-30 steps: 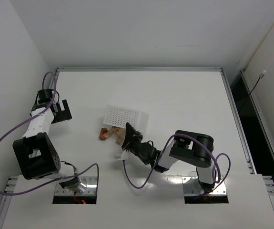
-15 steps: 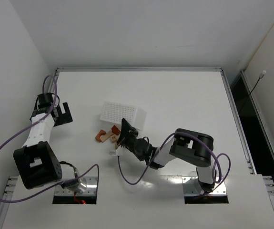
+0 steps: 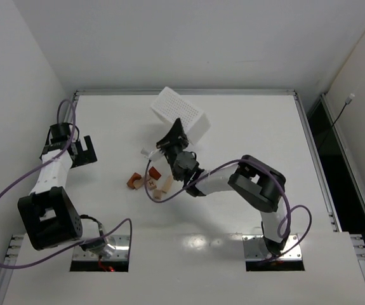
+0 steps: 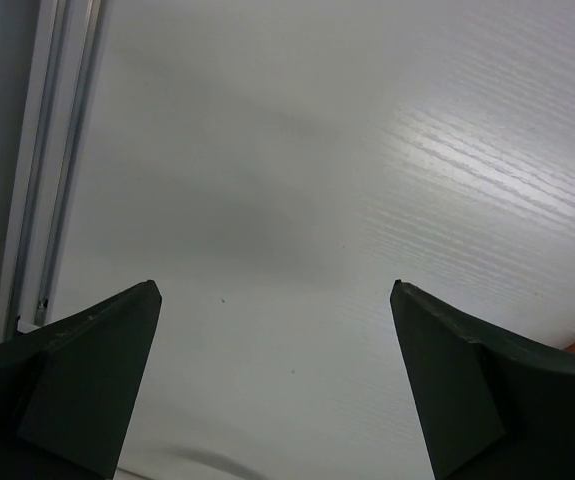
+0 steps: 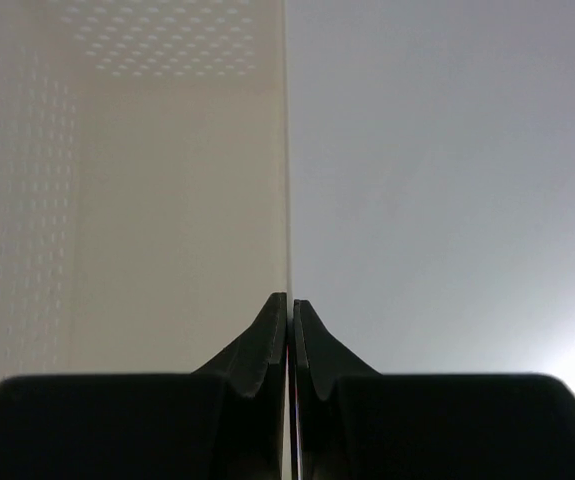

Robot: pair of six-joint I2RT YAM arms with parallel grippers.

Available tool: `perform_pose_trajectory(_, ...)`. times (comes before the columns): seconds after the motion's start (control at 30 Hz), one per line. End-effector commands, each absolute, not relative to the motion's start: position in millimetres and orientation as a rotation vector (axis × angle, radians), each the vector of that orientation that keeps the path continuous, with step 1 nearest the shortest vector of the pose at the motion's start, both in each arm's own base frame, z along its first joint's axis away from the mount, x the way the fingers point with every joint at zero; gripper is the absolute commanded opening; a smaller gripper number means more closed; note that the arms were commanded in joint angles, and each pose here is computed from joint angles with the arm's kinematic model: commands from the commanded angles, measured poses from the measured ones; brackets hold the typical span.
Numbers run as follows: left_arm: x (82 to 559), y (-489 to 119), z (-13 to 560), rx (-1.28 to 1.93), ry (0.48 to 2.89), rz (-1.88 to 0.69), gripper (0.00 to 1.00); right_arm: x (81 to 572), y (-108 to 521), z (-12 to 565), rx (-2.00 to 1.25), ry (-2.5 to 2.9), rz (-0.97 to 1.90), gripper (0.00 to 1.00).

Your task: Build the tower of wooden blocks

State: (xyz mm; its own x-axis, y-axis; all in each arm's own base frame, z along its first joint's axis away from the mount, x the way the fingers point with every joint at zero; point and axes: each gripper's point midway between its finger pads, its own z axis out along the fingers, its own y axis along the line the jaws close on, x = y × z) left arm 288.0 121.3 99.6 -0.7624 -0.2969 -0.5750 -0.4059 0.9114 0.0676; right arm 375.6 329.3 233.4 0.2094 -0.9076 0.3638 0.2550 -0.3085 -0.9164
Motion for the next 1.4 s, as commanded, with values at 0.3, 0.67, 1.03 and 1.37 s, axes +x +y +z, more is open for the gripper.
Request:
perform_pose_trajectory(0.3, 337, 104, 149, -0.203, 2.360, 0.077, 1.00, 383, 175, 286, -0.854, 1.535, -1.166, 0.00)
perform_pose_trajectory(0.67, 377, 64, 172, -0.095, 2.290, -0.028, 1.00, 410, 138, 201, -0.730, 2.214, -0.394, 0.00)
perform_pose_trajectory(1.03, 413, 51, 184, -0.041, 2.227, -0.071, 1.00, 503, -17, 179, -0.055, 2.306, -0.143, 0.00)
perform_pose_trajectory(1.37, 432, 53, 174, -0.010, 2.282, -0.062, 1.00, 531, -71, 143, -0.050, 2.323, -0.115, 0.00)
